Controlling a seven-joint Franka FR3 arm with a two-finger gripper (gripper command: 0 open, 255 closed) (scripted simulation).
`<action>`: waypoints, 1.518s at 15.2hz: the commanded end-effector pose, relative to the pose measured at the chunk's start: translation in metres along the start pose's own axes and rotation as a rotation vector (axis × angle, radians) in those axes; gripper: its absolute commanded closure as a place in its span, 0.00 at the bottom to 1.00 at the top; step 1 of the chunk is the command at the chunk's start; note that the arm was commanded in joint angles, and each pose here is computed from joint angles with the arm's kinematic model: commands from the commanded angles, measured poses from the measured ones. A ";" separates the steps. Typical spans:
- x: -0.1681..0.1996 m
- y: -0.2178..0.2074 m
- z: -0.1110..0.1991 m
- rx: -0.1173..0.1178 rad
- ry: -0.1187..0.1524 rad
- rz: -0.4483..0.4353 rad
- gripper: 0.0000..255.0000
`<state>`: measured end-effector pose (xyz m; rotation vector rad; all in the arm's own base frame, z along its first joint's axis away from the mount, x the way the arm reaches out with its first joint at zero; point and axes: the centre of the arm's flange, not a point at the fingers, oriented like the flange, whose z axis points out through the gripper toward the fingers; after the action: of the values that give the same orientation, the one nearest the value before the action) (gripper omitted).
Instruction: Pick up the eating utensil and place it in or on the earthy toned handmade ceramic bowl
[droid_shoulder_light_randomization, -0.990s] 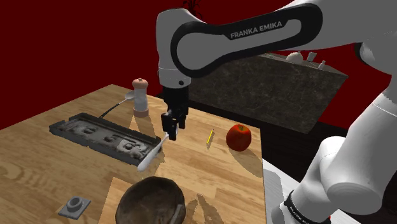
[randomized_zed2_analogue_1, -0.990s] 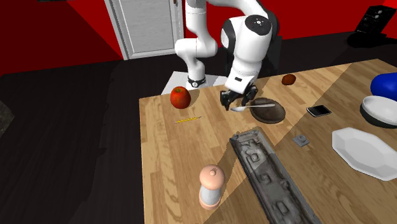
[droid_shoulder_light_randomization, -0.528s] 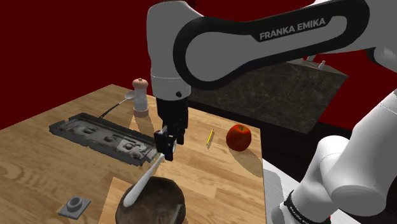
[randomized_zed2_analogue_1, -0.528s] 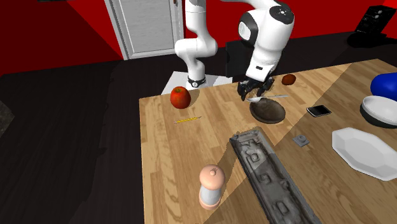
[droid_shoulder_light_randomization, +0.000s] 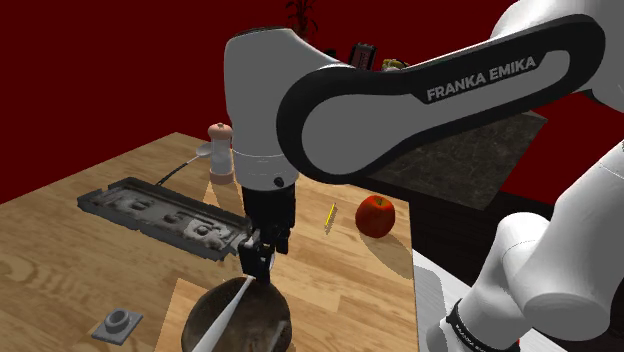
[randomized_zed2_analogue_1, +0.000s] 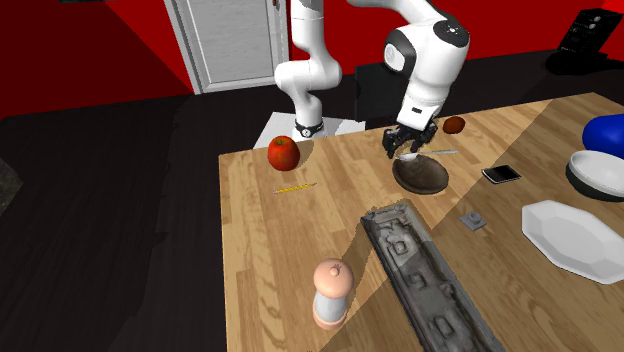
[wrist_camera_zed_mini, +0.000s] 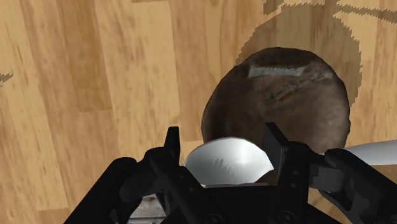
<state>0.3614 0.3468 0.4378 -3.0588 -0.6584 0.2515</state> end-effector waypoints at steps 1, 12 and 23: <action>0.001 -0.001 0.011 0.000 0.000 0.000 1.00; 0.008 0.001 0.053 0.000 0.000 0.000 1.00; 0.008 0.001 0.040 0.000 0.000 0.000 0.00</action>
<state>0.3617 0.3484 0.3910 -3.0584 -0.6576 0.2504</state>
